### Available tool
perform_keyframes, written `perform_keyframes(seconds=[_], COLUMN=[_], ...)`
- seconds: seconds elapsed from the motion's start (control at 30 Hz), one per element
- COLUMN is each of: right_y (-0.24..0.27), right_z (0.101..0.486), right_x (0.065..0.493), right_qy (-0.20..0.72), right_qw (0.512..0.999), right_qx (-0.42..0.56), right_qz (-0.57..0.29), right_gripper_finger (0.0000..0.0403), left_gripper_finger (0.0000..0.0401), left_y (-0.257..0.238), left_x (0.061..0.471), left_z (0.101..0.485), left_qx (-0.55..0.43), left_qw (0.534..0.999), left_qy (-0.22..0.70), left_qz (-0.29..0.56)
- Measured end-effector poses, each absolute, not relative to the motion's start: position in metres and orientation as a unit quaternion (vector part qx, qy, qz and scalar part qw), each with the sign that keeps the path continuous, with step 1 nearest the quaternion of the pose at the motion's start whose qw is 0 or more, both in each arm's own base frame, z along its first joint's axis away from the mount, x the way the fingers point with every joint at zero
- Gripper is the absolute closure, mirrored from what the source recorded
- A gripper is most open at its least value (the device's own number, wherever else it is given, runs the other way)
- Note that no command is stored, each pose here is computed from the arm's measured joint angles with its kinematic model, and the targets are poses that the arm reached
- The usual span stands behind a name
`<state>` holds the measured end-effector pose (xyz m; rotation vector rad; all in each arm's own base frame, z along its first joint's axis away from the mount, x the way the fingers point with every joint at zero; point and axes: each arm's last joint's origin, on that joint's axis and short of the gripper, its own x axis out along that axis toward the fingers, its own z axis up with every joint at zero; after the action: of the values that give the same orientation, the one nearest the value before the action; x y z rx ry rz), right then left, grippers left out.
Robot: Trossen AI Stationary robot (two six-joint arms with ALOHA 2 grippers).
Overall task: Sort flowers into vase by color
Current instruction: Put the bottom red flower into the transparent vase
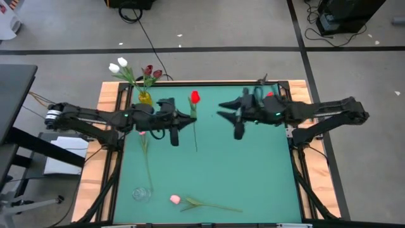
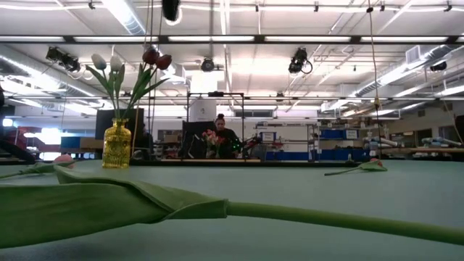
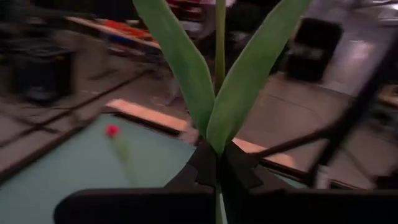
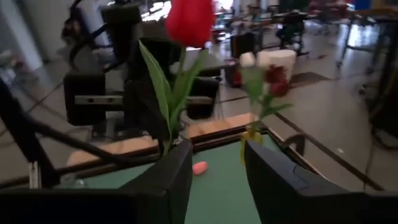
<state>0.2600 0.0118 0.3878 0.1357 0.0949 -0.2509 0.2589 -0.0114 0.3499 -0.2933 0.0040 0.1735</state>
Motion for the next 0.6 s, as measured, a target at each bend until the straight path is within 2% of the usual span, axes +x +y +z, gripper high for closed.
perform_keyframes(seconds=[0.13,0.3,0.6], right_y=[0.008,0.005,0.001], right_z=[0.405,0.414,0.397], right_x=[0.225,0.19,0.136], right_qy=[0.029,0.037,0.12], right_qw=[0.984,0.985,0.977], right_qx=[0.104,0.094,0.091], right_qz=[-0.142,-0.142,-0.151], right_gripper_finger=[0.0246,0.0245,0.0261], left_gripper_finger=[0.0395,0.0395,0.0397], left_y=[-0.016,-0.026,-0.053], left_x=[0.227,0.197,0.166], left_z=[0.364,0.369,0.355], left_qx=[-0.125,-0.1,-0.074], left_qw=[0.979,0.972,0.957], left_qy=[-0.001,0.02,0.074], left_qz=[0.161,0.21,0.271])
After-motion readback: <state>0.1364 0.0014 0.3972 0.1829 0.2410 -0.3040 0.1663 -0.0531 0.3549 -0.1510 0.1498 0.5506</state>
